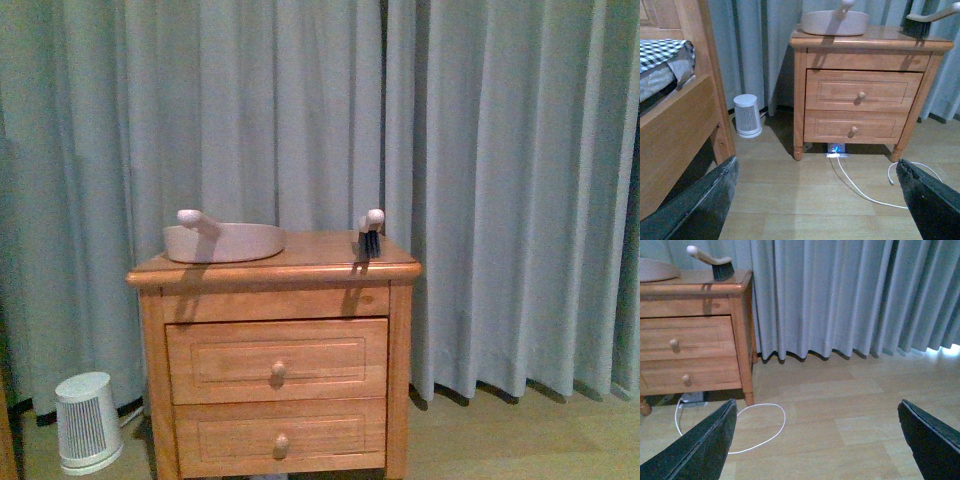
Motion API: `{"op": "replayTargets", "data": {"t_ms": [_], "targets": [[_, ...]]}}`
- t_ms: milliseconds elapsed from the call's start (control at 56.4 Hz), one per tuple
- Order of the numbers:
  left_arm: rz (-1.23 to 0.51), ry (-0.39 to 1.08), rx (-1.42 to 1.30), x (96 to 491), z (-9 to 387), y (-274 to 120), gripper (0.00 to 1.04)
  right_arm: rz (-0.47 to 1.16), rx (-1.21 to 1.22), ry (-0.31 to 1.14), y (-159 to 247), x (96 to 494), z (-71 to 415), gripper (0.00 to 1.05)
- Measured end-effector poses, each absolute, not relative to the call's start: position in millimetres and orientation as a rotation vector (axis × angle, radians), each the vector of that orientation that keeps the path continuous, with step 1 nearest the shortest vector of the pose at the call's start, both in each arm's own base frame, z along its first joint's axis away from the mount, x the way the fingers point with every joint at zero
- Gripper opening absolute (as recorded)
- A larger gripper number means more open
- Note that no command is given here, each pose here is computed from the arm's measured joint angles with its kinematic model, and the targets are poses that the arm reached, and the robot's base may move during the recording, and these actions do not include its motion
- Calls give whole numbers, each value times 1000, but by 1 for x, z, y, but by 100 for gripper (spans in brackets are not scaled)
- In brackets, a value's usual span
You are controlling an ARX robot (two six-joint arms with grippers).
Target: Clean up trash
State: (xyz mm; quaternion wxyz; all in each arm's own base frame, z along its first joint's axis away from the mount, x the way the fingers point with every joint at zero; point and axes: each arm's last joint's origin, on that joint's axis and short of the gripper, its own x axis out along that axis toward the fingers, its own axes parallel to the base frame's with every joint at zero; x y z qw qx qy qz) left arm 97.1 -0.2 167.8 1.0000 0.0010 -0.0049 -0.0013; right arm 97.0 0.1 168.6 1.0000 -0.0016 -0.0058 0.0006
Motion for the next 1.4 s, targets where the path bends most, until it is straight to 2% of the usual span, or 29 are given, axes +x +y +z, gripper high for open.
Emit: {"op": "replayTargets", "data": {"t_ms": [1401], "targets": [[-2,-10,2,97,168,0,97,2,-3,-11,0,97,169,97]]}}
